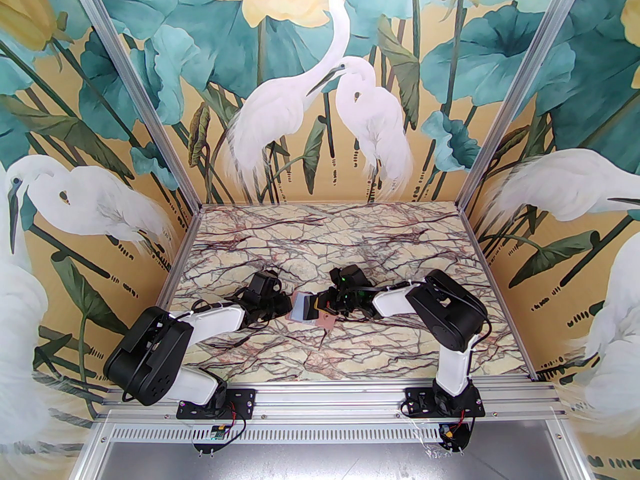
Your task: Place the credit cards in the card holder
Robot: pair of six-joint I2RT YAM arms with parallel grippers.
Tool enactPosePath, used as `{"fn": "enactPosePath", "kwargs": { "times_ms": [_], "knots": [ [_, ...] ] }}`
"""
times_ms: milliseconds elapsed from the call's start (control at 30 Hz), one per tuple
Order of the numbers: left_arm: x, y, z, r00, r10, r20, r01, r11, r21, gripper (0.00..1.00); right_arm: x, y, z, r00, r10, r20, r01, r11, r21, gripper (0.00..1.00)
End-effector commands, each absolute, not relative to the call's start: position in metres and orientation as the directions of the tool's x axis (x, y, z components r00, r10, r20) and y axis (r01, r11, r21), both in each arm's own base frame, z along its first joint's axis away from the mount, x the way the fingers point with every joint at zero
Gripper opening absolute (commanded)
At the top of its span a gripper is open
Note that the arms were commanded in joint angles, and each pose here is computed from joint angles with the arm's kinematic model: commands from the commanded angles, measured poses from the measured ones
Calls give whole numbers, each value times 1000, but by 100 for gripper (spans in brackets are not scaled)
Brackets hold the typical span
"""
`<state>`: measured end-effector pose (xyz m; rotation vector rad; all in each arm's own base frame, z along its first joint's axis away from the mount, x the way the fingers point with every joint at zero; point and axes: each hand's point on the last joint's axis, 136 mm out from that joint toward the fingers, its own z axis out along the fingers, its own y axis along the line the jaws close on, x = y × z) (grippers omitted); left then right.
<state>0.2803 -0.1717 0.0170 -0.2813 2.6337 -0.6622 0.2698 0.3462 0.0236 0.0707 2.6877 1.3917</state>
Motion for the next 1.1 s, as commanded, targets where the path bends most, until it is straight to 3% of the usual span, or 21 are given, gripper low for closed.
{"fn": "enactPosePath", "kwargs": {
  "times_ms": [0, 133, 233, 567, 800, 1067],
  "knots": [
    [262, -184, 7, -925, -257, -280, -79, 851, -519, 15, 257, 329, -11, -991, 132, -11, 82, 672, 736, 1],
    [259, -183, 6, -926, -259, -276, -84, 851, -518, 15, 256, 332, -8, -991, 132, -13, 79, 671, 737, 10],
    [258, -182, 7, -924, -263, -277, -87, 851, -518, 15, 255, 331, -7, -990, 137, -18, 81, 679, 730, 23],
    [255, -179, 6, -923, -267, -279, -90, 851, -517, 15, 254, 319, 3, -990, 129, -59, 55, 729, 682, 44],
    [255, -180, 4, -925, -266, -271, -93, 850, -518, 15, 252, 316, 7, -991, 112, -76, 37, 763, 645, 48],
    [255, -185, 20, -921, -260, -290, -61, 832, -552, 16, 257, 326, 10, -995, 47, -94, -23, 776, 631, 47]
  ]
}}
